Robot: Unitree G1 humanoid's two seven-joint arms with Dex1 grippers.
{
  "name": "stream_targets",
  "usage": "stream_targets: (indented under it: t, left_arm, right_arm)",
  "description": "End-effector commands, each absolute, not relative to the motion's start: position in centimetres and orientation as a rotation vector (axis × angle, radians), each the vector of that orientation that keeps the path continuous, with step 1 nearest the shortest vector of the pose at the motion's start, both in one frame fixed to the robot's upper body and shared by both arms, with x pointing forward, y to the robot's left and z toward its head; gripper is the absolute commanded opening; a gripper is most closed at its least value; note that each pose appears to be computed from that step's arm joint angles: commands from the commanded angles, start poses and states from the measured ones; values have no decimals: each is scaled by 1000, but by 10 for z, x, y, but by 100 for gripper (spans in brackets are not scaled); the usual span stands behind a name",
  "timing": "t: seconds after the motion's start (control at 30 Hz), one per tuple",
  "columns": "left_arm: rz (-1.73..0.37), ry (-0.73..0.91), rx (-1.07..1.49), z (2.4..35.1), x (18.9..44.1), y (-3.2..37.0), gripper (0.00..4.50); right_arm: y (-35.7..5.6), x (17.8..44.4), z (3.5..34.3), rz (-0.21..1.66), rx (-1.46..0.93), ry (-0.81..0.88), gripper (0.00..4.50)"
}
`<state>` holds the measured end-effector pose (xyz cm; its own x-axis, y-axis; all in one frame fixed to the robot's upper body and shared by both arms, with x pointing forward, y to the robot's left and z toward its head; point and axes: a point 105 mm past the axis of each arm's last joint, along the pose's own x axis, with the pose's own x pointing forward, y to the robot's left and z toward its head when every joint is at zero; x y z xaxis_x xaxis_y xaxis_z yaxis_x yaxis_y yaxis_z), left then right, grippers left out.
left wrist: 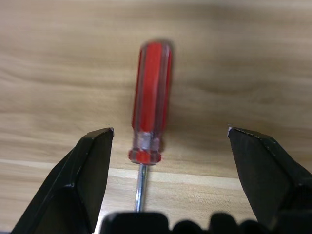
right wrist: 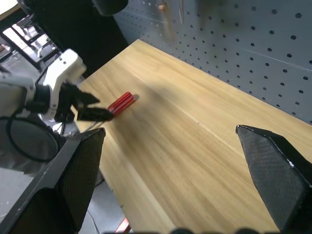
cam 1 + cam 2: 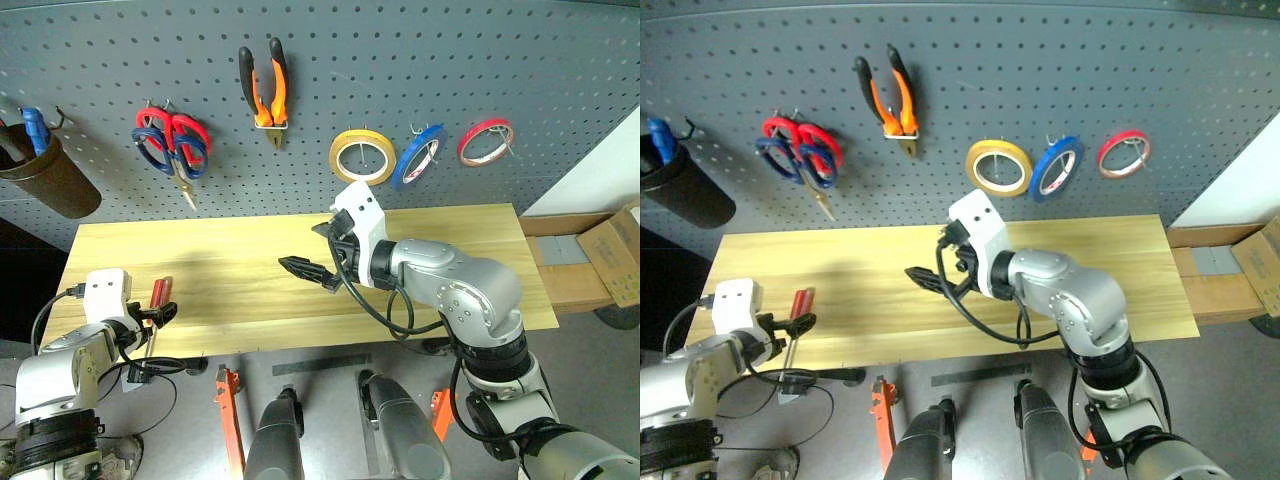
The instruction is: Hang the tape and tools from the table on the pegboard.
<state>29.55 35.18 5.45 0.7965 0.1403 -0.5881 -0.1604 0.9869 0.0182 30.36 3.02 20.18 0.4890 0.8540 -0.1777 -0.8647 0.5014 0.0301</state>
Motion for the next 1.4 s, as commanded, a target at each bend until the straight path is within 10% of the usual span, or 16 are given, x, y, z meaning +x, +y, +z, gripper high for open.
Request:
stream_targets:
  t: [0.03,0.23,0.5,0.67,1.4]
  left_arm:
    - [182,618,13,58,305,364,403]
    - [210,640,17,50,316,370,366]
    - [208,690,-4,31,306,371,97]
    - [259,607,10,48,297,376,83]
    - [256,-456,268,355,278,301,83]
  right_arm:
    - [40,300,211,1054,-86,131,450]
    - [44,300,214,1055,-81,132,450]
    - [46,300,216,1051,-125,111,450]
    - [48,300,224,1064,-129,59,450]
    - [39,286,287,1364,-60,-295,450]
